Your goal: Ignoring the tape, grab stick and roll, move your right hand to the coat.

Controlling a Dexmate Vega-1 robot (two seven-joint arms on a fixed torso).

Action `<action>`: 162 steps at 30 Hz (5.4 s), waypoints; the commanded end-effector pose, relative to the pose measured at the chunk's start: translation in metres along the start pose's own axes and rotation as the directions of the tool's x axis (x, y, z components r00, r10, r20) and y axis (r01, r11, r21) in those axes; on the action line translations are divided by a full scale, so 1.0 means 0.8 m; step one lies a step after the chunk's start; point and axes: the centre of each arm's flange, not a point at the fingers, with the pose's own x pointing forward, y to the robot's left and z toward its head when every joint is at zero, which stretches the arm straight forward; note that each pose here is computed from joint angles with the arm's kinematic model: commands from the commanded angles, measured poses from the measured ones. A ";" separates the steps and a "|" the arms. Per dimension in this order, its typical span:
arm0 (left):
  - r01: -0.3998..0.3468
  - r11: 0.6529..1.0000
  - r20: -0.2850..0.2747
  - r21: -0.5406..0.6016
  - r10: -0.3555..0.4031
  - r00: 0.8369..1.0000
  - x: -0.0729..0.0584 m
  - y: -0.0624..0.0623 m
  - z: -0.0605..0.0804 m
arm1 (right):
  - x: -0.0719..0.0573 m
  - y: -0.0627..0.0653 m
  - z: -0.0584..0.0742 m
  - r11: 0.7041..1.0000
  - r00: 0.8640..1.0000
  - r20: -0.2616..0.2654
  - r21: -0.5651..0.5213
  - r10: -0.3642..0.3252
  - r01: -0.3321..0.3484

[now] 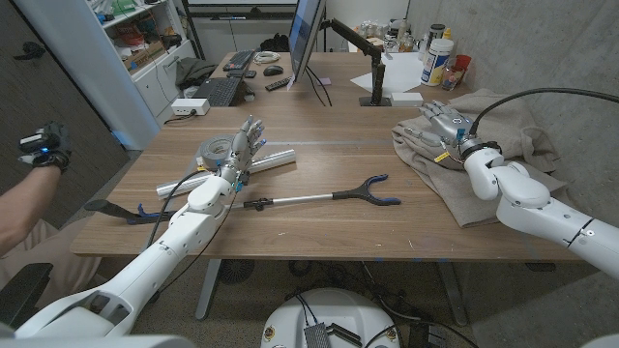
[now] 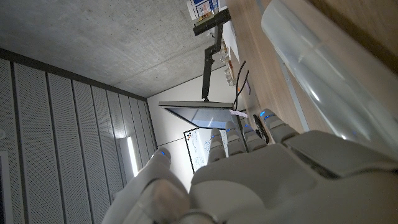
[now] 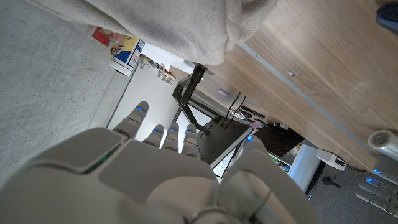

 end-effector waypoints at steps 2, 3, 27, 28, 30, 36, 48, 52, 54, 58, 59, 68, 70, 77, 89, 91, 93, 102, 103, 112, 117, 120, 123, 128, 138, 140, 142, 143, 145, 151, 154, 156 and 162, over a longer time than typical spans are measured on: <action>0.001 1.000 0.001 0.009 -0.001 1.000 -0.003 0.000 0.002 | -0.002 0.002 -0.018 1.000 1.000 0.002 0.013 0.003 -0.003; 0.004 1.000 -0.001 0.010 -0.004 1.000 -0.003 -0.001 0.001 | -0.001 0.000 -0.017 1.000 1.000 0.009 0.014 -0.001 0.001; 0.031 0.999 -0.011 0.033 -0.030 0.999 -0.001 -0.007 0.001 | 0.020 -0.008 -0.017 1.000 0.999 0.044 -0.029 -0.003 0.004; 0.037 0.999 -0.005 0.034 -0.037 0.999 -0.003 -0.009 0.002 | 0.020 -0.008 -0.021 1.000 0.999 0.045 -0.028 -0.007 0.009; 0.037 0.999 -0.005 0.034 -0.037 0.999 -0.003 -0.009 0.002 | 0.020 -0.008 -0.021 1.000 0.999 0.046 -0.027 -0.008 0.009; 0.039 0.999 -0.002 0.029 -0.039 0.999 -0.006 -0.010 0.003 | 0.021 -0.009 -0.030 0.999 0.999 0.043 -0.040 -0.002 0.004; 0.036 0.999 -0.004 0.029 -0.036 0.999 -0.006 -0.011 0.003 | 0.025 -0.012 -0.043 0.999 0.999 0.038 -0.048 -0.002 0.004; 0.043 0.999 -0.004 0.023 -0.043 0.999 -0.005 -0.010 0.002 | 0.028 -0.013 -0.046 0.998 0.999 0.032 -0.062 -0.003 0.005; 0.043 0.999 -0.004 0.022 -0.043 0.999 -0.005 -0.010 0.002 | 0.028 -0.013 -0.046 0.998 0.999 0.032 -0.063 -0.003 0.005; 0.044 0.999 -0.004 0.023 -0.044 0.999 -0.005 -0.010 0.002 | 0.029 -0.014 -0.048 0.996 1.000 0.029 -0.084 -0.005 0.007; 0.046 0.999 -0.002 0.025 -0.046 0.999 -0.005 -0.011 0.002 | 0.030 -0.016 -0.050 0.997 1.000 0.028 -0.081 -0.009 0.011; 0.039 0.999 -0.005 0.022 -0.039 0.999 -0.006 -0.010 0.002 | 0.033 -0.020 -0.056 0.997 1.000 0.021 -0.082 -0.012 0.014; 0.039 0.999 -0.006 0.022 -0.039 0.999 -0.006 -0.010 0.002 | 0.033 -0.020 -0.056 0.997 1.000 0.021 -0.081 -0.012 0.014; 0.033 0.999 -0.009 0.022 -0.033 0.999 -0.008 -0.008 0.002 | 0.034 -0.019 -0.066 0.996 1.000 -0.004 -0.093 -0.006 0.006; 0.028 0.999 -0.011 0.022 -0.028 1.000 -0.008 -0.008 0.001 | 0.038 -0.013 -0.070 0.996 1.000 -0.016 -0.095 0.001 -0.003; 0.028 0.999 -0.011 0.022 -0.028 1.000 -0.008 -0.008 0.001 | 0.038 -0.013 -0.070 0.996 1.000 -0.016 -0.095 0.001 -0.003; 0.028 0.999 -0.013 0.022 -0.028 1.000 -0.008 -0.007 0.001 | 0.039 -0.012 -0.069 0.995 1.000 -0.017 -0.097 0.001 -0.002; 0.029 0.999 -0.015 0.024 -0.028 0.999 -0.008 -0.008 0.001 | 0.043 -0.006 -0.073 0.997 0.999 -0.035 -0.077 0.004 -0.007; 0.029 0.999 -0.015 0.024 -0.028 0.999 -0.008 -0.008 0.001 | 0.043 -0.006 -0.073 0.997 0.999 -0.035 -0.077 0.004 -0.007; 0.018 1.000 -0.015 0.017 -0.018 1.000 -0.009 -0.006 0.001 | 0.048 -0.004 -0.076 0.996 0.999 -0.045 -0.086 0.012 -0.016; 0.016 1.000 -0.017 0.017 -0.015 1.000 -0.009 -0.006 0.000 | 0.050 -0.004 -0.079 0.996 0.998 -0.053 -0.086 0.014 -0.018; 0.015 1.000 -0.017 0.017 -0.014 1.000 -0.009 -0.006 0.000 | 0.051 -0.003 -0.080 0.996 0.998 -0.056 -0.092 0.015 -0.020; 0.015 1.000 -0.017 0.016 -0.015 1.000 -0.009 -0.006 0.000 | 0.050 -0.003 -0.083 0.996 0.998 -0.065 -0.084 0.005 -0.010; 0.010 1.000 -0.014 0.016 -0.010 1.000 -0.011 -0.005 0.001 | 0.049 -0.003 -0.090 0.996 0.997 -0.076 -0.082 0.018 -0.024; 0.009 1.000 -0.017 0.016 -0.008 1.000 -0.012 -0.005 0.001 | 0.053 -0.006 -0.097 0.996 0.996 -0.086 -0.078 0.038 -0.045; 0.009 1.000 -0.017 0.016 -0.008 1.000 -0.012 -0.005 0.001 | 0.053 -0.006 -0.097 0.996 0.996 -0.086 -0.078 0.039 -0.046; 0.007 1.000 -0.016 0.015 -0.006 1.000 -0.012 -0.005 0.001 | 0.055 -0.008 -0.098 0.994 0.995 -0.086 -0.091 0.050 -0.058; 0.007 1.000 -0.016 0.015 -0.006 1.000 -0.012 -0.005 0.001 | 0.055 -0.008 -0.098 0.994 0.995 -0.086 -0.091 0.050 -0.058; 0.005 1.000 -0.016 0.015 -0.005 1.000 -0.012 -0.004 0.001 | 0.056 -0.009 -0.099 0.994 0.994 -0.089 -0.090 0.059 -0.068; 0.007 1.000 -0.016 0.014 -0.007 1.000 -0.012 -0.004 0.001 | 0.058 -0.008 -0.103 0.993 0.993 -0.095 -0.085 0.076 -0.084; 0.007 1.000 -0.015 0.015 -0.007 1.000 -0.012 -0.004 0.001 | 0.059 -0.007 -0.104 0.992 0.992 -0.097 -0.090 0.084 -0.093; 0.008 1.000 -0.015 0.015 -0.008 1.000 -0.012 -0.004 0.001 | 0.060 -0.006 -0.105 0.991 0.991 -0.101 -0.091 0.092 -0.101; 0.015 1.000 -0.018 0.023 -0.015 1.000 -0.012 -0.005 0.001 | 0.061 -0.006 -0.109 0.991 0.989 -0.112 -0.084 0.095 -0.104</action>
